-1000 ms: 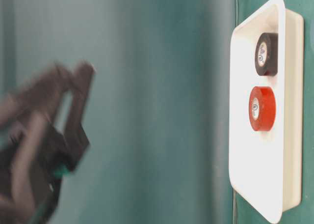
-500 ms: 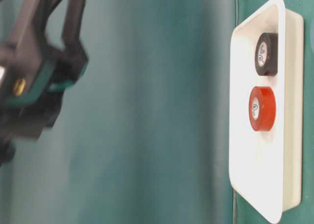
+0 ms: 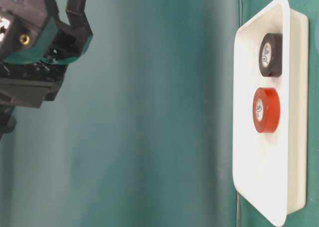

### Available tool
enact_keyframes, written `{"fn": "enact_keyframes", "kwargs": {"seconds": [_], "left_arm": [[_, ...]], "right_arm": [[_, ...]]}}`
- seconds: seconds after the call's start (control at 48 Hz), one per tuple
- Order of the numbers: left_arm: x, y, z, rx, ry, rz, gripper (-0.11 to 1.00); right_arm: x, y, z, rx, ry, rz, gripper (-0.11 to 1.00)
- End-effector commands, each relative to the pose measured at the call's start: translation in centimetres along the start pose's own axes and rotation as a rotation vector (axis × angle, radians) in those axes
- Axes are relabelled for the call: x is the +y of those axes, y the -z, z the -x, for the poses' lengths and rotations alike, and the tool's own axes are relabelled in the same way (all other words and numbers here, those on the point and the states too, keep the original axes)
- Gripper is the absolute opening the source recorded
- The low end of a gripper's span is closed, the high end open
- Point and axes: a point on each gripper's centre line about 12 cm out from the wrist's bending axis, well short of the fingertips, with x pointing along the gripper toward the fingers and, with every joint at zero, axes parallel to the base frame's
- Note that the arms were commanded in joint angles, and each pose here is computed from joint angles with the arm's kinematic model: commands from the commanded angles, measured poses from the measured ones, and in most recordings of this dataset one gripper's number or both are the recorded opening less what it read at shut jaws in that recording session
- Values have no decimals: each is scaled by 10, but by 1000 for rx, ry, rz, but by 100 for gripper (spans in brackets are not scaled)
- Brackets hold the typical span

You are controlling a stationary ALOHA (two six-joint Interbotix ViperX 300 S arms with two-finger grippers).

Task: Pick up the tape from a random location and place it into the white case.
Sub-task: 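Move the open left gripper across the table toward the blue roll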

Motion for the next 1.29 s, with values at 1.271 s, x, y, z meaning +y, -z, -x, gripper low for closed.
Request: {"fn": "enact_keyframes", "kwargs": {"seconds": [1.271], "left_arm": [[8, -13, -26, 325, -23, 43, 95]], "right_arm": [[2, -6, 1, -18, -6, 4, 87]]}}
